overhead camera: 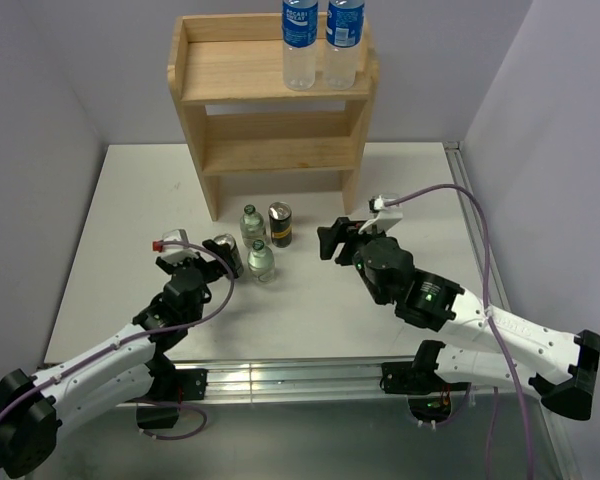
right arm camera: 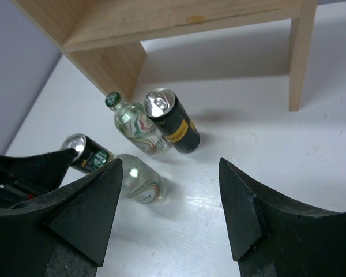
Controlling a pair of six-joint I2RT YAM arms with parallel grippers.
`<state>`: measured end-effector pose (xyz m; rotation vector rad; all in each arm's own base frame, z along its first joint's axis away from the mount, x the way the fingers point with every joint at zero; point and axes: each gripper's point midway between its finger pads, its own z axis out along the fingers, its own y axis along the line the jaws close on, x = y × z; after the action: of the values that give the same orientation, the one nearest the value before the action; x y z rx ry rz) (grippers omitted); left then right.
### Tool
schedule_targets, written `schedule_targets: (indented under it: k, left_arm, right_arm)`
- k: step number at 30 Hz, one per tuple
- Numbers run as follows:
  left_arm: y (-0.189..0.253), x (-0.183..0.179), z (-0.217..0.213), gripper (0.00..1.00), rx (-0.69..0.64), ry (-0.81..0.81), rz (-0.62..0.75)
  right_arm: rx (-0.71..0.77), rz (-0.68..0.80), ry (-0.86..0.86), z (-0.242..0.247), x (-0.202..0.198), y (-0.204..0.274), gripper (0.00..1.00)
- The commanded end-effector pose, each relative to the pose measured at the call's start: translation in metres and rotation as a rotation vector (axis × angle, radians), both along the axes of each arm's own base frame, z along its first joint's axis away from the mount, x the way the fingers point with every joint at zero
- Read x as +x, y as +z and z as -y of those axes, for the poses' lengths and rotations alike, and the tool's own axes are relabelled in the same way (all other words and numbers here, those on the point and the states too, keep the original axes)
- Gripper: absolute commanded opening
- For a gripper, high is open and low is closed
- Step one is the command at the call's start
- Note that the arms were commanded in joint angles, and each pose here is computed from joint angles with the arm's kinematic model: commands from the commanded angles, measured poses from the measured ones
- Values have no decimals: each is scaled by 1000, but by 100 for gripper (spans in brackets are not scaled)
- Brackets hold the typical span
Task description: Place and organize the beverage onto the shelf
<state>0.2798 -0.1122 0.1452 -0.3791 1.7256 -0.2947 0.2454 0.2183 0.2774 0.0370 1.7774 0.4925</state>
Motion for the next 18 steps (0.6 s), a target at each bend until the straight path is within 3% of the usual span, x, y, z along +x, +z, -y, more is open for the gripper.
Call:
schedule_targets:
  k: [1,9,18]
  left_arm:
    - [2,0,3,99,-85,21,42]
    - [0,-2,8,99,-72,29,51]
    - [37,-19,13,99,-64,27,133]
  right_arm:
    - [66,17,-46,11,-2,6,74]
    - [57,8,-58,20,-6,-8,74]
    - [49,-10,-55,18,-6,-21,74]
